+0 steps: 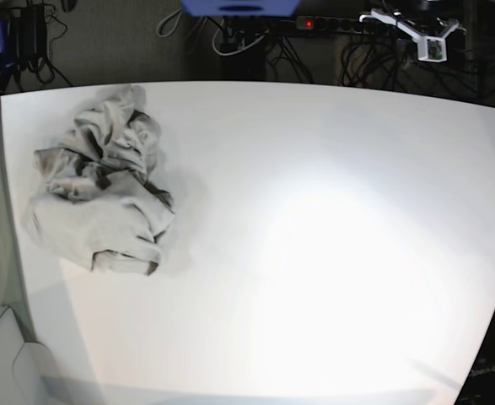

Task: Layout the t-shirt on the table in an organized manner, then fold the t-shirt properly
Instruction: 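Lower the right gripper onto the crumpled grey t-shirt and grasp it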

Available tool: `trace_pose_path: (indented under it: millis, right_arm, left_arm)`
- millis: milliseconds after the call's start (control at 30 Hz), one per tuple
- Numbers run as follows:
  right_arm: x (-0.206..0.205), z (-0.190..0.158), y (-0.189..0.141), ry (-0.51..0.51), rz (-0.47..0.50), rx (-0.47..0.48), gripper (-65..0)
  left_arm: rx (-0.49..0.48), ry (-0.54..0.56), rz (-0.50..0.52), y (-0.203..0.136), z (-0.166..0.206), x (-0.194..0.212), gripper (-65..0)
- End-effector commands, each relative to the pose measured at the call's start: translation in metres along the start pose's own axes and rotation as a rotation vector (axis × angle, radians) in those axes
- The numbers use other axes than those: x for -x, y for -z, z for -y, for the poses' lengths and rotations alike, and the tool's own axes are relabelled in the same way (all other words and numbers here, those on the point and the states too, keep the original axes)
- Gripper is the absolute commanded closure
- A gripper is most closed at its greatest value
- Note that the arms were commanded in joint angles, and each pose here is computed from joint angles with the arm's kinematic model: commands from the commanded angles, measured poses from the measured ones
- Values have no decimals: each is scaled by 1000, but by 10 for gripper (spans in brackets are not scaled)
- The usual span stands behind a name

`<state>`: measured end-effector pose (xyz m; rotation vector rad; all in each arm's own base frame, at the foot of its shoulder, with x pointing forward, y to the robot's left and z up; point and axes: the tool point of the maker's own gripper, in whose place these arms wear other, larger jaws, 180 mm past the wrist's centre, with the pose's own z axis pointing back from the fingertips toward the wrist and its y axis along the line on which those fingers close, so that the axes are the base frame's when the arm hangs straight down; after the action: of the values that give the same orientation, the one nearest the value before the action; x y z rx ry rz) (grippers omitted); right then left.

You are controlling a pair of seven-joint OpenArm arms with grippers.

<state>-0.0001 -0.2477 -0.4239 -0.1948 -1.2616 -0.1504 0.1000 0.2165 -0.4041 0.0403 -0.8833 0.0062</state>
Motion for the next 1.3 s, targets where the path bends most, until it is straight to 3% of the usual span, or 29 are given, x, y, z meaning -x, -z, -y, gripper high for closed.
trace_pose_path:
  millis: [0, 233, 500, 800, 1167, 1267]
  right_arm:
    - [-22, 0, 4, 26, 58, -19, 0]
    - [-87, -40, 56, 151, 53, -128, 0]
    - [-157, -83, 91, 156, 105, -266, 0]
    - [-193, -111, 125, 133, 95, -336, 0]
    - [-220, -124, 171, 79, 100, -368, -180]
    - [-227, -127, 183, 68, 87, -373, -198]
  left_arm:
    - [-11, 10, 21, -3, -3, -6, 0]
    - [-1, 14, 93, 0, 1, -34, 0]
    - [13, 2, 218, 10, 9, -78, 0]
    - [15, 4, 373, 27, 10, -135, 0]
    - [-91, -57, 351, 54, -22, -196, -8]
    - [-89, -64, 335, 59, -22, -208, -94]
